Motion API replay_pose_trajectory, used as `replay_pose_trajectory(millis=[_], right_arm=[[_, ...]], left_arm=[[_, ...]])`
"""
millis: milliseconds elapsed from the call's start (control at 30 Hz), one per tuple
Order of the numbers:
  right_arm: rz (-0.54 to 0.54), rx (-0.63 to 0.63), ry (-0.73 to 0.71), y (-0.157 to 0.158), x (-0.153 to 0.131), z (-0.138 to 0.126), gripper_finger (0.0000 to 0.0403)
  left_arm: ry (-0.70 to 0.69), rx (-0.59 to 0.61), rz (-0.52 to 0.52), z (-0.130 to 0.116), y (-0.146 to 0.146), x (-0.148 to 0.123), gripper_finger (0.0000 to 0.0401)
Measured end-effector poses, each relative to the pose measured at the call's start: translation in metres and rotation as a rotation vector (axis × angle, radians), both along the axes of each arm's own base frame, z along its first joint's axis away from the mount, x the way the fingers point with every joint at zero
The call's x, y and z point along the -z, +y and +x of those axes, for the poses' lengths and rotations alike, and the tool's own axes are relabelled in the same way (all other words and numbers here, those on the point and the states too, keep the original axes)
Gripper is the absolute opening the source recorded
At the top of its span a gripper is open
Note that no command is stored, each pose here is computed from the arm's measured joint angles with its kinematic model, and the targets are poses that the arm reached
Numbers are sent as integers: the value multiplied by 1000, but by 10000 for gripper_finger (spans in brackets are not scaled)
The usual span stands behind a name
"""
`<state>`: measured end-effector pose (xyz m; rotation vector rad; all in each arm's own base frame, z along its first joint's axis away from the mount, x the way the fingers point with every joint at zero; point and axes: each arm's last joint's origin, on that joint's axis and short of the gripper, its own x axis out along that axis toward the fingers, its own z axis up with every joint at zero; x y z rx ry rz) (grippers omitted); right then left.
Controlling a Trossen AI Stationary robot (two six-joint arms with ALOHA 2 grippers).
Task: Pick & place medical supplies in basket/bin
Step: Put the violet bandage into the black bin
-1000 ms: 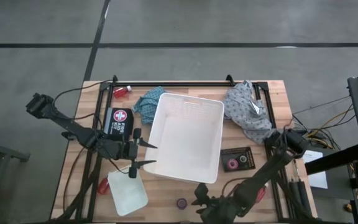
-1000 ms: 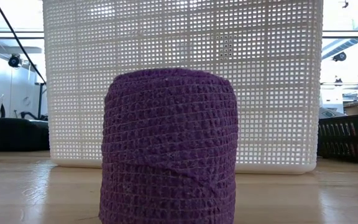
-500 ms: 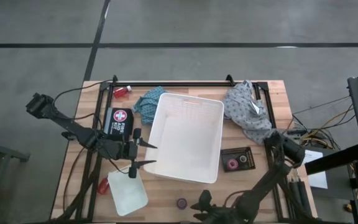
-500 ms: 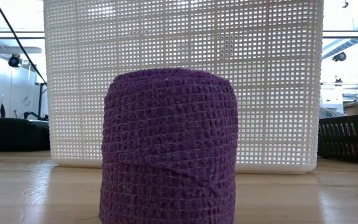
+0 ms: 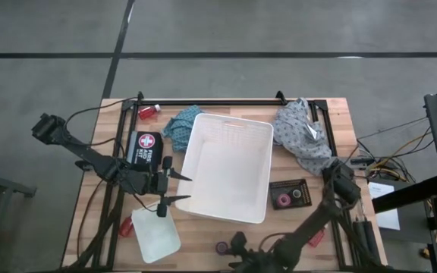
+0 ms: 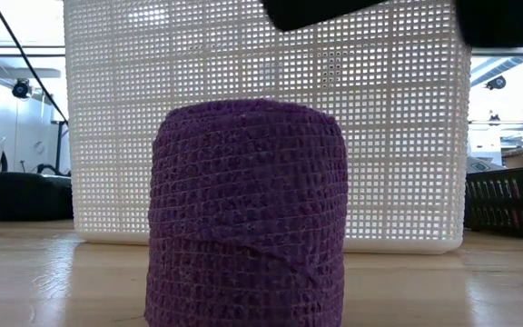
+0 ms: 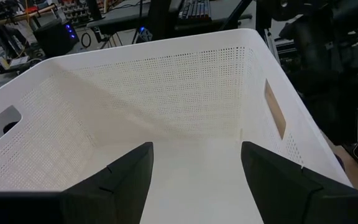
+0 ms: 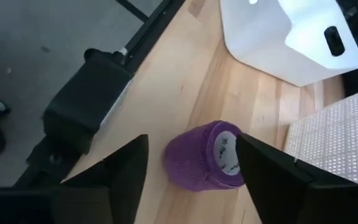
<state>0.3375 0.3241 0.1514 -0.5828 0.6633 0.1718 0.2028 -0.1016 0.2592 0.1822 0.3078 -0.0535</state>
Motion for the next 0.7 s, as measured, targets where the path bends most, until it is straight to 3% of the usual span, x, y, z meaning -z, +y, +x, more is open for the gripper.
replay_pose_trajectory(millis=[267, 700], right_arm=[[-1, -13, 18, -5, 1, 4, 284], [1, -1, 19, -6, 1, 5, 288]], left_arm=[[0, 1, 1, 0, 0, 0, 250], [0, 1, 2, 0, 0, 0, 249]])
